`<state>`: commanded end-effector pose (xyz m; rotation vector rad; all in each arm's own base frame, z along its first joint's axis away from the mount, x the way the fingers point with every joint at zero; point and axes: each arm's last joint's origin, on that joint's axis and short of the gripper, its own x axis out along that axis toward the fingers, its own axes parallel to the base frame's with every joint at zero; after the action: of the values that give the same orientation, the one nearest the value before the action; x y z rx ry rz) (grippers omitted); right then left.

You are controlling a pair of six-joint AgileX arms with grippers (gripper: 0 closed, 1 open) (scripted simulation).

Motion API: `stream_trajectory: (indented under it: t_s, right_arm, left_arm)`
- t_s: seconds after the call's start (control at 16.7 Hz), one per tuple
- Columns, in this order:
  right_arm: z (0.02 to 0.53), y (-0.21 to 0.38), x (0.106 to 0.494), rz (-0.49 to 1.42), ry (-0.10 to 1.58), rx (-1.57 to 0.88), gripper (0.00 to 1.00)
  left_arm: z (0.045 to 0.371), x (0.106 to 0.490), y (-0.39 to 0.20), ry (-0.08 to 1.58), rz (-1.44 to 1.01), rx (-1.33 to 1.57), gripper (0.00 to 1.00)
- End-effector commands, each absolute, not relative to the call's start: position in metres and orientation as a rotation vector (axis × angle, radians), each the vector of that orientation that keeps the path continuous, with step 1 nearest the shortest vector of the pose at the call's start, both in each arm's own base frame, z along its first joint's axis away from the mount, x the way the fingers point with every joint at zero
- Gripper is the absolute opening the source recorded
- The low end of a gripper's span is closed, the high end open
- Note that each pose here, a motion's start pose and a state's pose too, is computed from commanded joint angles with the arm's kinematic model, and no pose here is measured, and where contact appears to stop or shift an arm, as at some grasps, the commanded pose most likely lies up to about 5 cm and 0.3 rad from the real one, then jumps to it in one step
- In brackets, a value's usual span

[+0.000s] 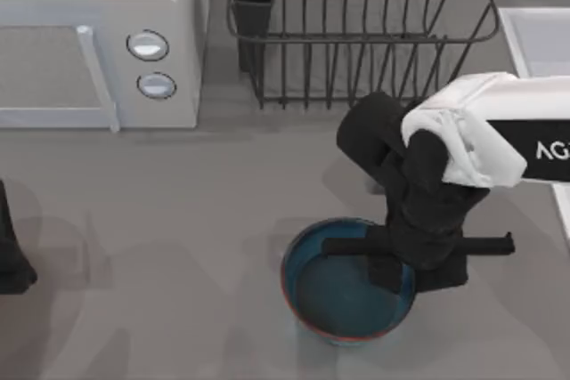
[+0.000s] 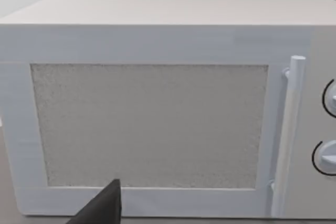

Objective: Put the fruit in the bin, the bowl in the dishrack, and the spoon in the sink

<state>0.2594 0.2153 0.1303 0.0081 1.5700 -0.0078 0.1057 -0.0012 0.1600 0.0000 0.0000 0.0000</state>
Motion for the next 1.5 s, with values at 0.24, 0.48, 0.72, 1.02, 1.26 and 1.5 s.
stream_trajectory:
  t_s: [0.24,0.48,0.72,1.02,1.26,1.5]
  right_arm:
    - [0.156,0.219,0.261,-0.006,1.576,-0.001,0.00]
    - [0.205,0.218,0.261,-0.012,1.578,0.001,0.00]
    - [0.230,0.215,0.259,-0.008,1.570,0.009,0.00]
    - [0.229,0.218,0.259,0.002,1.552,-0.004,0.00]
    - [0.245,0.233,0.258,0.098,1.314,-0.092,0.00]
    - [0.285,0.260,0.251,0.194,0.861,-0.165,0.00]
  left_arm:
    - [0.160,0.106,-0.001,0.000,0.000,0.000,1.00]
    - [0.160,0.106,-0.001,0.000,0.000,0.000,1.00]
    - [0.160,0.106,-0.001,0.000,0.000,0.000,1.00]
    - [0.160,0.106,-0.001,0.000,0.000,0.000,1.00]
    - [0.160,0.106,-0.001,0.000,0.000,0.000,1.00]
    - [0.160,0.106,-0.001,0.000,0.000,0.000,1.00]
